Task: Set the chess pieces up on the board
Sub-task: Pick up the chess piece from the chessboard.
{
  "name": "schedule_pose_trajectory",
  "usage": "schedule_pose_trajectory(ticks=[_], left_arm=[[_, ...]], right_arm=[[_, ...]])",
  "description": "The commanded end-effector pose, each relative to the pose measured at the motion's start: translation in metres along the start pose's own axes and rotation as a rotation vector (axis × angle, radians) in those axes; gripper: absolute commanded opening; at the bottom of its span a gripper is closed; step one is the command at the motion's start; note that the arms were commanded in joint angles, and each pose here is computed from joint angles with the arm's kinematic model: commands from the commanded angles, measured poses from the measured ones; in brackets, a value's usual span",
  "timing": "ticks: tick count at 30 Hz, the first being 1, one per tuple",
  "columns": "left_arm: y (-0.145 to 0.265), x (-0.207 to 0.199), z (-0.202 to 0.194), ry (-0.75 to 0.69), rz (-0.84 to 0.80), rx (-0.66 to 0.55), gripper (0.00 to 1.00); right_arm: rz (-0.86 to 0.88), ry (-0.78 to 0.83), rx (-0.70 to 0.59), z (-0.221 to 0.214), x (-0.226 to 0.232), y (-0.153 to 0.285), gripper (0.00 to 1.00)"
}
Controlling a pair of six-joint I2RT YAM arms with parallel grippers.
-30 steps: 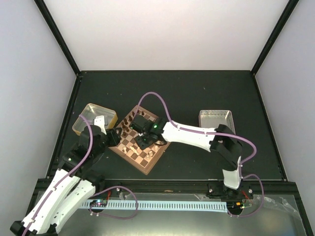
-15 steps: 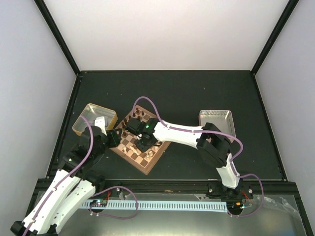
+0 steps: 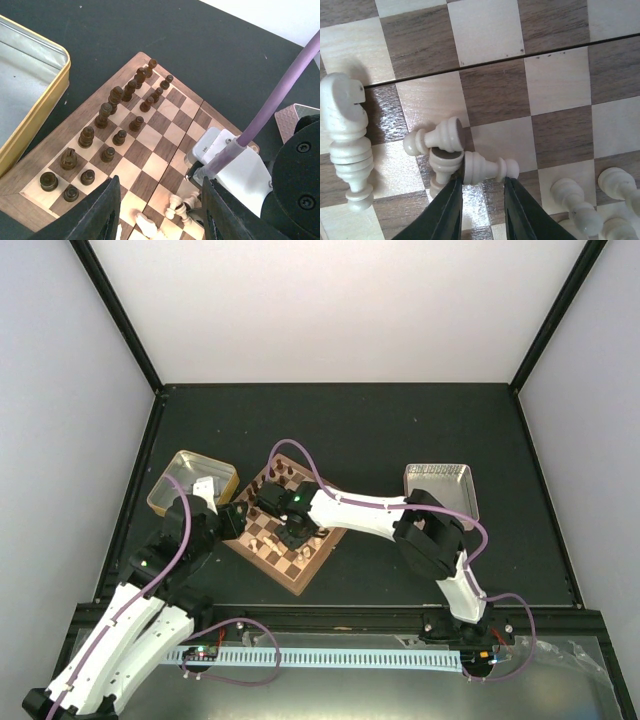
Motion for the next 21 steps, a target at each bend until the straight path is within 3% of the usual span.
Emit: schedule_pose_trajectory(ticks=[1, 8, 21], left_arm=[[0.000, 0.000, 0.002, 0.000, -0.005, -0.006, 0.46], [-0.001, 0.000, 0.002, 0.002, -0.002, -0.005, 0.46], [-0.002, 0.002, -0.001, 0.022, -0.002, 0.008, 0.47]], right_arm=[[-0.034, 0.025, -0.016, 0.006, 0.001, -0.005, 0.25], [-0.048, 0.049, -0.049, 0.014, 0.001, -0.008, 0.33], [-0.016, -0.060, -0.125, 0.023, -0.006, 0.010, 0.33]])
Point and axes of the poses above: each gripper's point midway between its finger pads, its own y axis back along the fingers, its own x axis along the line the jaws close on, z = x × y, the point moved 8 cm from there along y, back along the fingers, and after that the axes turned 3 degrees about -y, right-handed, at the moved point
